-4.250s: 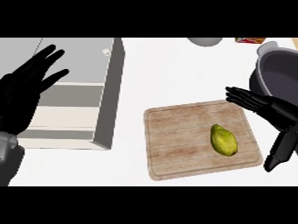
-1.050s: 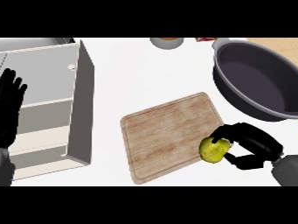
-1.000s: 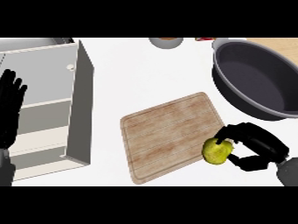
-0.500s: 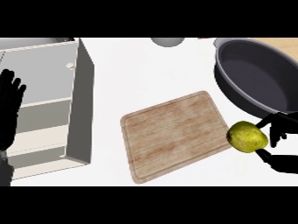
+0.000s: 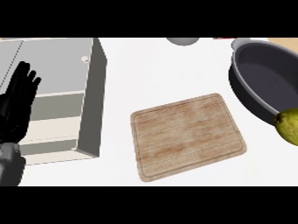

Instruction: Pick the pear from the cutting board and place it in the pot

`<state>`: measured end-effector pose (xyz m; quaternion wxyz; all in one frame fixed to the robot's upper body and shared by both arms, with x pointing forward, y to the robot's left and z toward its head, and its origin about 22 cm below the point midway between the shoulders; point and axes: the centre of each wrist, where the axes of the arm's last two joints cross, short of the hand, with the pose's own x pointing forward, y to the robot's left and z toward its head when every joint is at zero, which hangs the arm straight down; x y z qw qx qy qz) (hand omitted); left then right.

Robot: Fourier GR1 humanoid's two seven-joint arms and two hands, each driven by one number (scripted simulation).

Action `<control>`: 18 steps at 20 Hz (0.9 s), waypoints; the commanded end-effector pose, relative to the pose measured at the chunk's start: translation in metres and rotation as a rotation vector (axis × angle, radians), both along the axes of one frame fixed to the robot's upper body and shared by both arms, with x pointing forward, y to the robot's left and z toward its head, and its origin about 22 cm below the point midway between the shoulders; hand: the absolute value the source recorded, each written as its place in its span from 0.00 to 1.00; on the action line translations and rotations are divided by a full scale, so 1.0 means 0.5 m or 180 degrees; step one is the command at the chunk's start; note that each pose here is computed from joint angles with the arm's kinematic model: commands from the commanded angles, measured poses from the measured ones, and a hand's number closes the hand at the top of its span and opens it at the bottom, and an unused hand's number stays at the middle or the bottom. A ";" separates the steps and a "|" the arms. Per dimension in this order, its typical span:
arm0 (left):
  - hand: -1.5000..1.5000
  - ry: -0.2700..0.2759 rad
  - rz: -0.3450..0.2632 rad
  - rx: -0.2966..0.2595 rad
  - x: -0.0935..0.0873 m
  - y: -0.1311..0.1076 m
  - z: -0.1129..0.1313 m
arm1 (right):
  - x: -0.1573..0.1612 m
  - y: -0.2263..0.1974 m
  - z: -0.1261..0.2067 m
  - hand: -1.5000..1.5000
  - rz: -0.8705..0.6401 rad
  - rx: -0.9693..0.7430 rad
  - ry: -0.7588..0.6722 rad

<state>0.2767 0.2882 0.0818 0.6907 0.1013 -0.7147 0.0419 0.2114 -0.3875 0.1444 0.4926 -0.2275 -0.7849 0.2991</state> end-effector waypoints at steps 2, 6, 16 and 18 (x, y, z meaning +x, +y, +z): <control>0.50 -0.0047 -0.0120 0.0011 0.010 -0.041 -0.017 | 0.044 -0.055 0.019 1.00 -0.0254 0.0152 0.0104; 0.50 -0.0059 -0.0093 0.0000 0.009 -0.020 0.009 | 0.073 -0.051 0.009 1.00 -0.0352 0.0111 0.0143; 0.50 -0.0113 -0.0292 -0.0020 0.021 -0.015 0.004 | 0.166 -0.119 -0.081 1.00 -0.1148 -0.0961 -0.0398; 0.50 -0.0067 -0.0170 0.0035 0.032 -0.040 -0.003 | 0.200 -0.099 -0.119 1.00 -0.1038 -0.0956 -0.0354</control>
